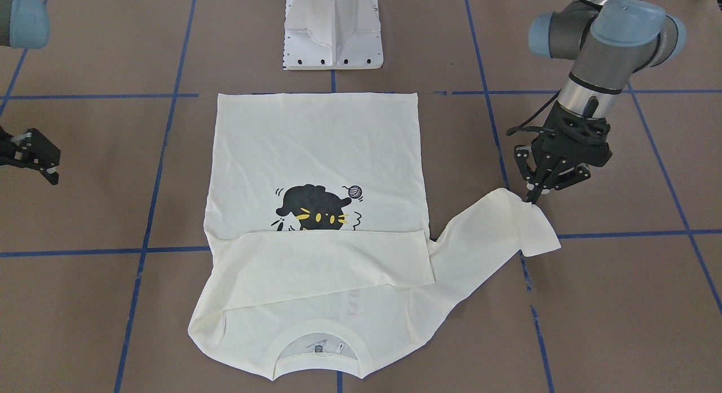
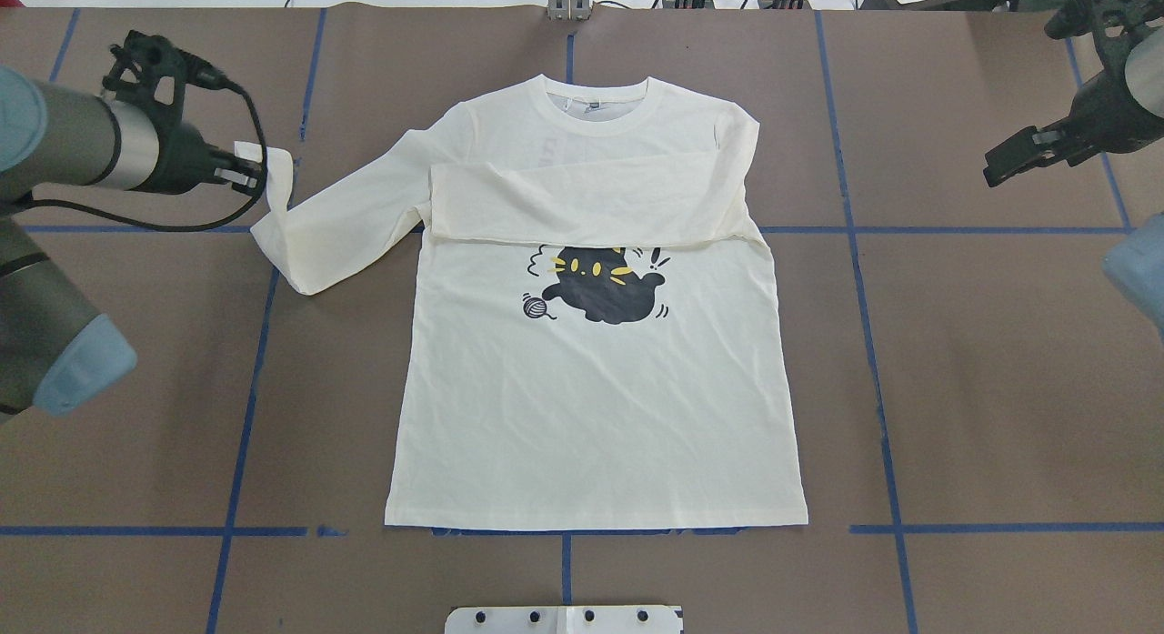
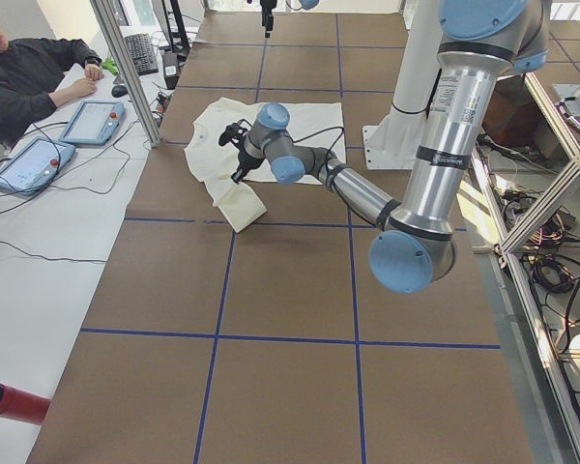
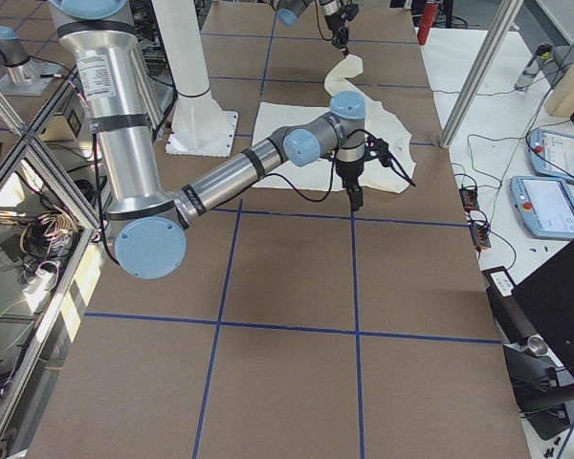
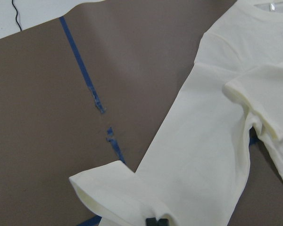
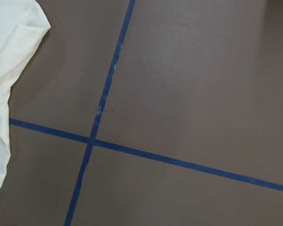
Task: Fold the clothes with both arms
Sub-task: 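Fold the held sleeve across the shirt toward the collar with the left gripper, then release the sleeve with the left gripper while the right gripper moves toward the hem, then position both grippers at the hem corners nearest the robot and grasp them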
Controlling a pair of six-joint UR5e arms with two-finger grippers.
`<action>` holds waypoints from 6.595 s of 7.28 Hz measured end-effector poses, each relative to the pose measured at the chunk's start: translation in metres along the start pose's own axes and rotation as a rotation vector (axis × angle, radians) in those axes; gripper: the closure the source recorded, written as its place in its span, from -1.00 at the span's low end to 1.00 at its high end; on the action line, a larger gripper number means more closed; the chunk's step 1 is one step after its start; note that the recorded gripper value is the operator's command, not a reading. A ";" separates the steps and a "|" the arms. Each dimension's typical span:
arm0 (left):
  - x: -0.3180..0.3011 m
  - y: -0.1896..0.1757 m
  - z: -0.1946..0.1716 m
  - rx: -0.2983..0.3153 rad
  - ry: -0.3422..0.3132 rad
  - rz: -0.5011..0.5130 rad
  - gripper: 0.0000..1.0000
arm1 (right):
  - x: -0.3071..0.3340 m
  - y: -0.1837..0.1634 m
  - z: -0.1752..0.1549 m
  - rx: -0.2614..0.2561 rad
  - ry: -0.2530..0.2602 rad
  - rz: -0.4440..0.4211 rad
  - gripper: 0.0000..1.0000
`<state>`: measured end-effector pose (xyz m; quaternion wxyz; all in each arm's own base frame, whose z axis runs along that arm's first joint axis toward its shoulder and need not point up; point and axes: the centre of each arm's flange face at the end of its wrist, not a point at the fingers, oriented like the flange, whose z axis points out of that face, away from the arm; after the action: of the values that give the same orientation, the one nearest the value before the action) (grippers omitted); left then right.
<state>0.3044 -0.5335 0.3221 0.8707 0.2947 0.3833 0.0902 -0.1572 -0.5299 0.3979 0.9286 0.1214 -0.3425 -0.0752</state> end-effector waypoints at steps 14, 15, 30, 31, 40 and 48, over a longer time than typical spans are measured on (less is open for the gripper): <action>0.396 -0.136 0.086 0.175 0.309 -0.256 -1.00 | 0.002 -0.005 -0.005 0.016 0.000 0.018 -1.00; 0.390 -0.138 0.086 0.167 0.316 -0.256 -1.00 | -0.001 -0.007 -0.004 0.031 -0.007 0.006 -1.00; 0.183 0.164 0.002 -0.128 0.218 -0.467 -0.08 | -0.199 0.225 0.063 0.082 -0.239 0.480 -0.90; 0.197 0.193 0.005 -0.154 0.209 -0.546 -0.07 | -0.218 0.249 0.071 0.101 -0.237 0.529 -0.93; 0.238 0.303 0.012 -0.270 0.151 -0.621 0.83 | -0.249 0.282 0.086 0.140 -0.191 0.572 -1.00; 0.239 0.304 0.012 -0.275 0.146 -0.640 1.00 | -0.249 0.283 0.088 0.138 -0.189 0.574 -0.75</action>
<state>0.4986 -0.2007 0.3588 0.8567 0.0325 0.5017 -0.1155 -0.3864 -0.2183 0.3866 0.8655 0.0749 -0.4519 0.2025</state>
